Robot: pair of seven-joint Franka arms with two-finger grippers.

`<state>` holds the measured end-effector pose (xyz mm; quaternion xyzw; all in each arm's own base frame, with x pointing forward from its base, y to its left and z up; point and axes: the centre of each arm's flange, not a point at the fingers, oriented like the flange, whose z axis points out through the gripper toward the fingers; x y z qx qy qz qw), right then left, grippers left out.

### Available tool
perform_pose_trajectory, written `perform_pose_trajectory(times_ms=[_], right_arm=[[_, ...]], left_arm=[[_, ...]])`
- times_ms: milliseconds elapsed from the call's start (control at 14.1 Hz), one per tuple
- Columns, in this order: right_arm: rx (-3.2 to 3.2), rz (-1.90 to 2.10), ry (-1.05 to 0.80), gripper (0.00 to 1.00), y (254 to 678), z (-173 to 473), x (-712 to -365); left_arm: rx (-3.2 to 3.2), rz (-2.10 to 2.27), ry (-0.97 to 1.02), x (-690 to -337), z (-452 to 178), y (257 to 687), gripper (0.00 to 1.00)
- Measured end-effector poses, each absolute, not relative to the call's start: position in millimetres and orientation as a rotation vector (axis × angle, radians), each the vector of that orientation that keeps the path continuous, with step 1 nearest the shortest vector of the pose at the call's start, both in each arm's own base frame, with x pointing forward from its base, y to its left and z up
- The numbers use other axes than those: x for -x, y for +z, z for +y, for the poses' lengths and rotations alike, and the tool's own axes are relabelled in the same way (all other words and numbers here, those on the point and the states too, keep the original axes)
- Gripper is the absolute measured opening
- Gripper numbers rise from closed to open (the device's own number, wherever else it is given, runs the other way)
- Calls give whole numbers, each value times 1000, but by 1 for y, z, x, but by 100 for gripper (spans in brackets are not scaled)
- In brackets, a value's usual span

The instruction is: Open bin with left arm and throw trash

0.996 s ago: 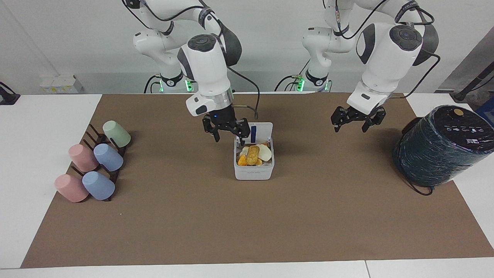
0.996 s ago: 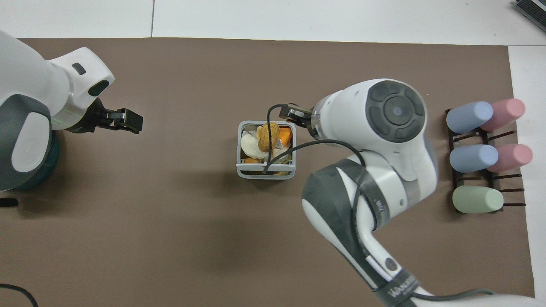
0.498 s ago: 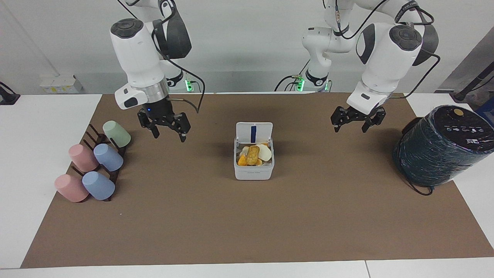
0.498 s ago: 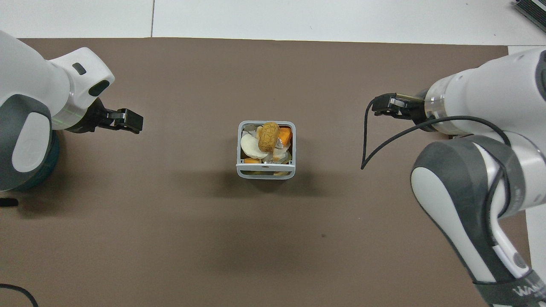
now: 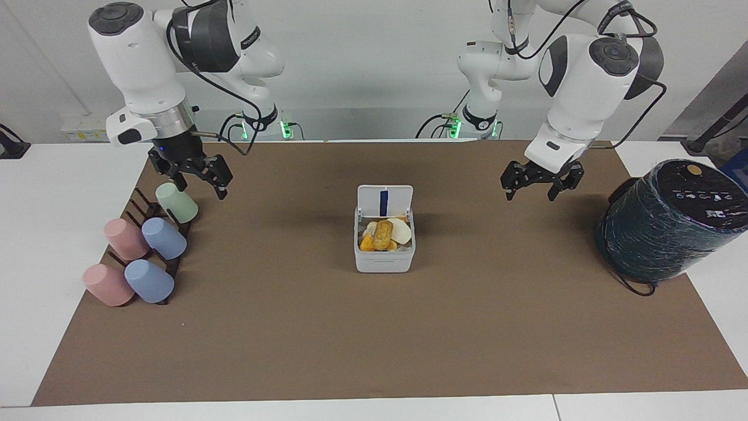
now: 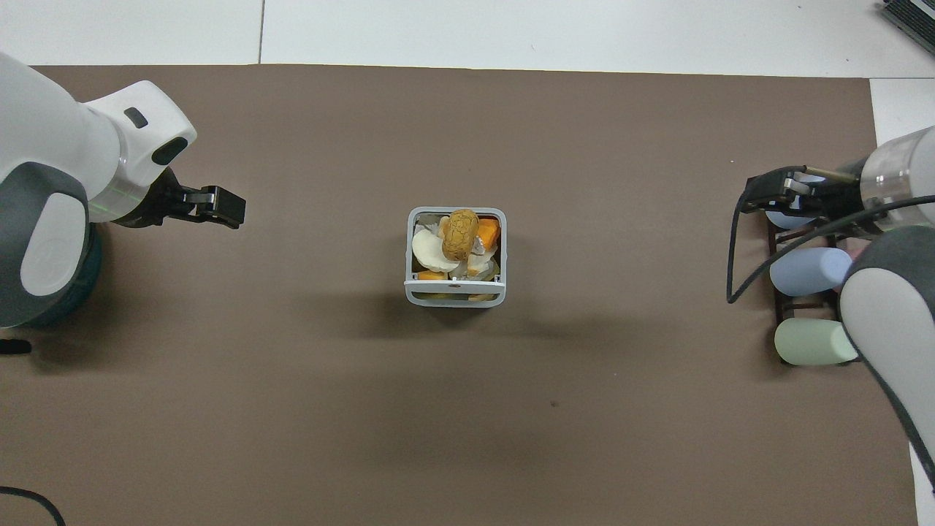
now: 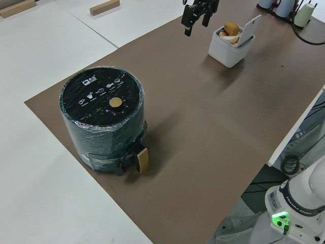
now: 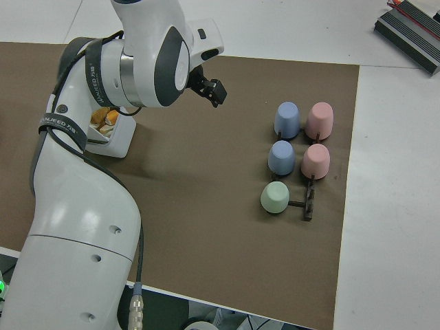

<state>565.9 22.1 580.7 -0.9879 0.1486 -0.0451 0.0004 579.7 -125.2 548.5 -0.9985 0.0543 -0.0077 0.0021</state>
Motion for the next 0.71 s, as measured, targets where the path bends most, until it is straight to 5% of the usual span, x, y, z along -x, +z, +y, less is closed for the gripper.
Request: perform_pose_trajectory(times_ms=[711], right_arm=[[3175, 354, 32, 100, 582, 31, -550]], left_arm=[[3134, 169, -38, -580, -125, 550, 100]])
